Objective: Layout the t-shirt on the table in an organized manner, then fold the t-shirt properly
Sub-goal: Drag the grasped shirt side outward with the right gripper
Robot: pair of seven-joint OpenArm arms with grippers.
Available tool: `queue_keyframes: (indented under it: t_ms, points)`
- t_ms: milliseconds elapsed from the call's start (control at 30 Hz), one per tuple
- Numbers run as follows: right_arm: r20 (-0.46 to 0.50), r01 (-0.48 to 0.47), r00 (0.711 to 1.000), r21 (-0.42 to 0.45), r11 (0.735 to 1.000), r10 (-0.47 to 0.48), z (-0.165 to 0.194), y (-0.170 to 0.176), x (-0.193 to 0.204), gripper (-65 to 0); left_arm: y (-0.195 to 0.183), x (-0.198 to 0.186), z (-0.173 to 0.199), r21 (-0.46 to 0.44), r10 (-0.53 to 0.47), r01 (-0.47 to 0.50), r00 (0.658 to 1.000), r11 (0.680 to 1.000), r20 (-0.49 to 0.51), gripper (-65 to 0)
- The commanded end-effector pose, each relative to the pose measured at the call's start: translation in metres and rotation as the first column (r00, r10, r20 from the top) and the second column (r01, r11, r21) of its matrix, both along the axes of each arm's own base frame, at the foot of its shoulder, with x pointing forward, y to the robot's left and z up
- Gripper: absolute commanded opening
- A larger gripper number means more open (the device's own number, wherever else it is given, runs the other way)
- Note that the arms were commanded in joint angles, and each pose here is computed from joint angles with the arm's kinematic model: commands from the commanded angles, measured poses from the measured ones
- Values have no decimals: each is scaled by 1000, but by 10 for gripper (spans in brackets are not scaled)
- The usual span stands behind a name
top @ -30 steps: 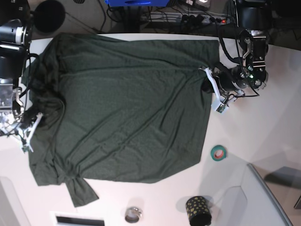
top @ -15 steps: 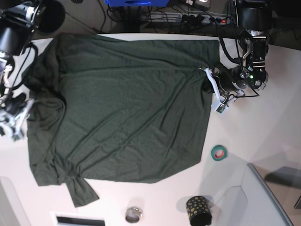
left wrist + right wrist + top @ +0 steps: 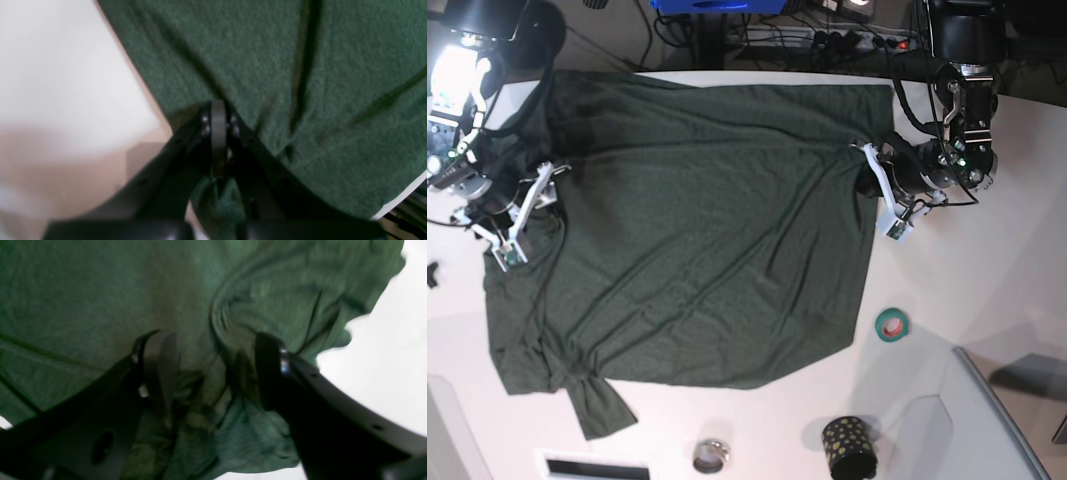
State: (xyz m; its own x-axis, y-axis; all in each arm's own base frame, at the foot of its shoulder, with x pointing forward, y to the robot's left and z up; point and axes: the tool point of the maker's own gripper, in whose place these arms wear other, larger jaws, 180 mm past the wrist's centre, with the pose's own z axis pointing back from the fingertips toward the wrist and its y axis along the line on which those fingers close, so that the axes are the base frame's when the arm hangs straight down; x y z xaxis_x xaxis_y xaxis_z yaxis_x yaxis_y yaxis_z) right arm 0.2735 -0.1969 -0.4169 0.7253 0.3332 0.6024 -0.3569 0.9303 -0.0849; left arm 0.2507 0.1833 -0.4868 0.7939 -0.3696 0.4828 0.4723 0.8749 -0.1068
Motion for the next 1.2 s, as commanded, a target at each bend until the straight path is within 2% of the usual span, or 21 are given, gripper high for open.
queue_keyframes:
  t_ms: [0, 300, 567, 633, 733, 800, 967, 1167]
  points:
    - [41, -18, 999, 3, 1000, 18, 9, 3, 7, -288, 5, 0, 2, 21, -9, 9, 1000, 1000, 0, -650]
    - [-6, 83, 997, 3, 997, -83, -10, -8, 7, -288, 8, 0, 3, 28, -11, 11, 1000, 1000, 0, -650]
    - [-51, 203, 978, 3, 979, -202, -26, -44, 6, -294, 10, -3, 2, 27, -9, 9, 1000, 1000, -6, -650]
    - [-74, 206, 976, -18, 978, -206, -32, -48, 6, -360, 10, -3, 2, 27, -9, 9, 1000, 1000, -6, -650]
    - [-94, 203, 975, -18, 979, -204, -38, -47, 4, -552, 10, -3, 2, 27, -9, 9, 1000, 1000, -6, -650]
    - [-84, 204, 975, -20, 979, -205, -35, -48, 9, -621, 10, -3, 2, 27, -9, 9, 1000, 1000, -6, -650]
    - [-54, 272, 960, -34, 962, -274, -25, -77, 10, -645, 12, -3, 1, 31, -9, 10, 1000, 999, -8, -650]
    - [-13, 416, 909, -24, 909, -417, -12, -122, 3, -645, 15, -4, 1, 39, -9, 10, 1000, 999, -10, -650]
